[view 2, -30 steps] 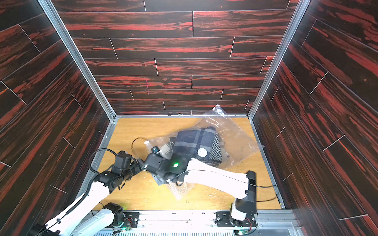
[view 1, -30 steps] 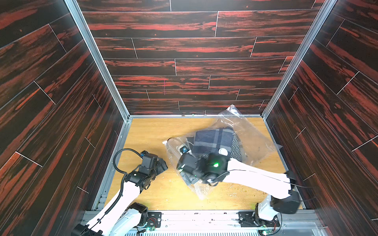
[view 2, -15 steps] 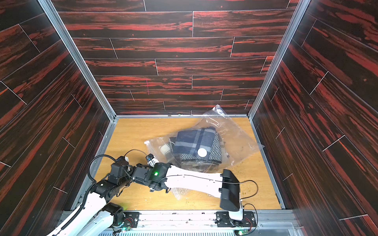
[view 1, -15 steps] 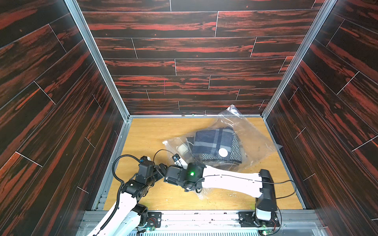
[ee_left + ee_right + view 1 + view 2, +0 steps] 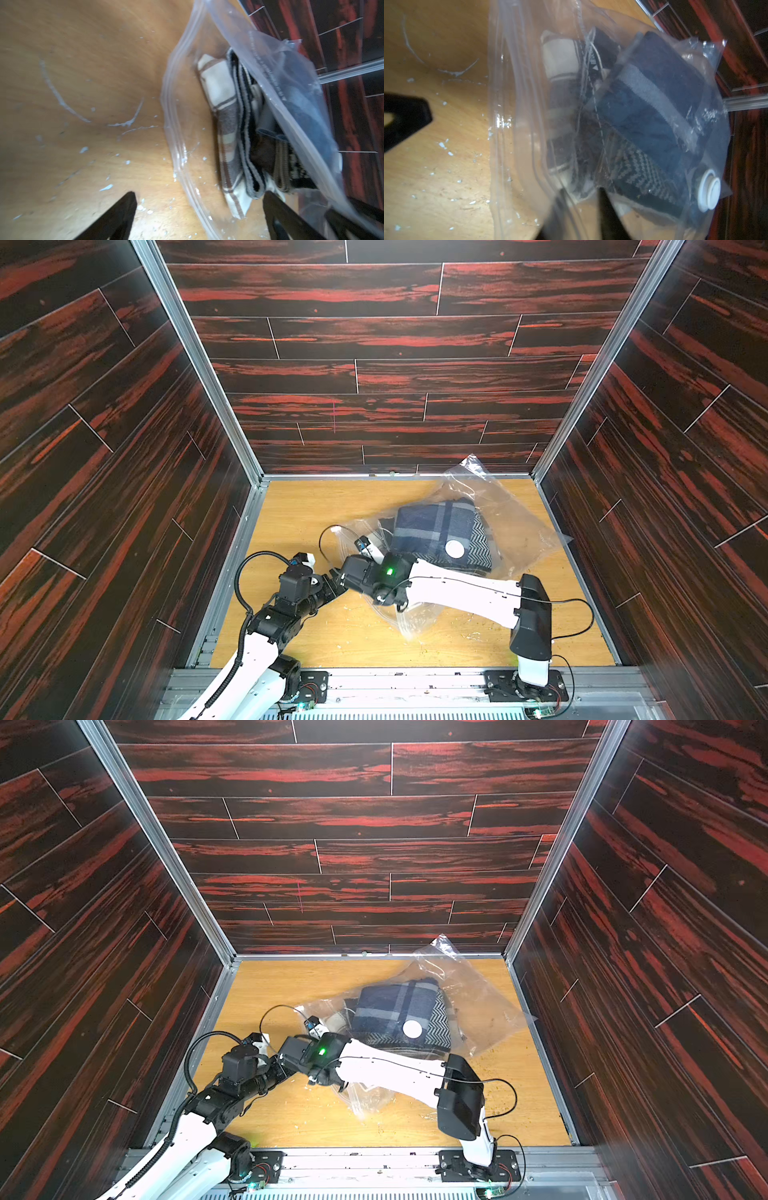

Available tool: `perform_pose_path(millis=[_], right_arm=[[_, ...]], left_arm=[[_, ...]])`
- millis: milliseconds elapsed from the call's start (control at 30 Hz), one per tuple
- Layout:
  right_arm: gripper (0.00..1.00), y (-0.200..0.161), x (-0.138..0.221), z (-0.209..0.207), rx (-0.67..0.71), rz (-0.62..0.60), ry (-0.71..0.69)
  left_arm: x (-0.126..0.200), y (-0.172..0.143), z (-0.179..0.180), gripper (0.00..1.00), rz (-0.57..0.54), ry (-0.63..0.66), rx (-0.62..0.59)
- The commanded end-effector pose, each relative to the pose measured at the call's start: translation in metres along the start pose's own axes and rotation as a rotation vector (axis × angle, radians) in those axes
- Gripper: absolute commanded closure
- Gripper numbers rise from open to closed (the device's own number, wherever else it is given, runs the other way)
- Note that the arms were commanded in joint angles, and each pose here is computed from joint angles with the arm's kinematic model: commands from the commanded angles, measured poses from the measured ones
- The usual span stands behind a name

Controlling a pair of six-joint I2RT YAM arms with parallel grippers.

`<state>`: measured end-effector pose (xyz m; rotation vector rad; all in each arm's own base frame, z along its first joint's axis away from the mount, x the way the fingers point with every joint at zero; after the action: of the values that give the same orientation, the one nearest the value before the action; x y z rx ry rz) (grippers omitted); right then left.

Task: Take the scarf out of the vacuum bag
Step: Open the vacuum bag at the center of the board, then take out the scarf from the vacuum bag.

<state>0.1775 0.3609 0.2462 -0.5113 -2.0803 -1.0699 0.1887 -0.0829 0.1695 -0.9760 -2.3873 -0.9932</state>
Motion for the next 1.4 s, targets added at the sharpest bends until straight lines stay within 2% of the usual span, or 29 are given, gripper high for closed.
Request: perform_pose_path(millis=[0,67,300,433,600,867,1133,1367], right_arm=[[0.94,0.015,0.011,-0.011,0.029,-0.026,0.053],[0.98,0.020,0.013,-0.015,0.037,-0.034,0.079],[1.00,0.050,0.024,-0.027,0.004,-0.070,0.254],[1.00,0.074,0.028,-0.036,0.001,-0.110,0.269],[1.00,0.098,0.028,-0.044,-0.006,-0.142,0.271],[1.00,0.105,0.037,-0.051,-0.029,-0.148,0.306],[1.00,0.090,0.044,-0.059,-0.078,-0.128,0.347],[1.00,0.078,0.046,-0.067,-0.115,-0.126,0.355]], left_arm=[[-0.003,0.001,-0.008,0.03,-0.011,-0.092,-0.014],[-0.003,0.002,-0.013,0.04,-0.017,-0.140,-0.022],[0.004,0.000,-0.019,0.05,-0.074,-0.273,-0.026],[0.007,0.004,-0.021,0.05,-0.130,-0.303,-0.005],[0.007,0.012,-0.035,0.06,-0.136,-0.379,-0.024],[-0.013,0.020,-0.059,0.12,-0.028,-0.487,-0.066],[-0.032,0.019,-0.076,0.14,0.103,-0.479,-0.191],[-0.056,0.012,-0.081,0.16,0.180,-0.504,-0.176]])
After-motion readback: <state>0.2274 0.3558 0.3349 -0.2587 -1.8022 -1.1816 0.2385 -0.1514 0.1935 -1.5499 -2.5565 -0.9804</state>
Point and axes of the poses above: each gripper's point midway between its finger pads, its own x axis back along the fingers, its own z axis along the line the jaws close on, y = z × x, the point moved 8 cm from there along x, back along the fingers, and after that the axes turned 3 degrees about -x, right-handed, at the moved point
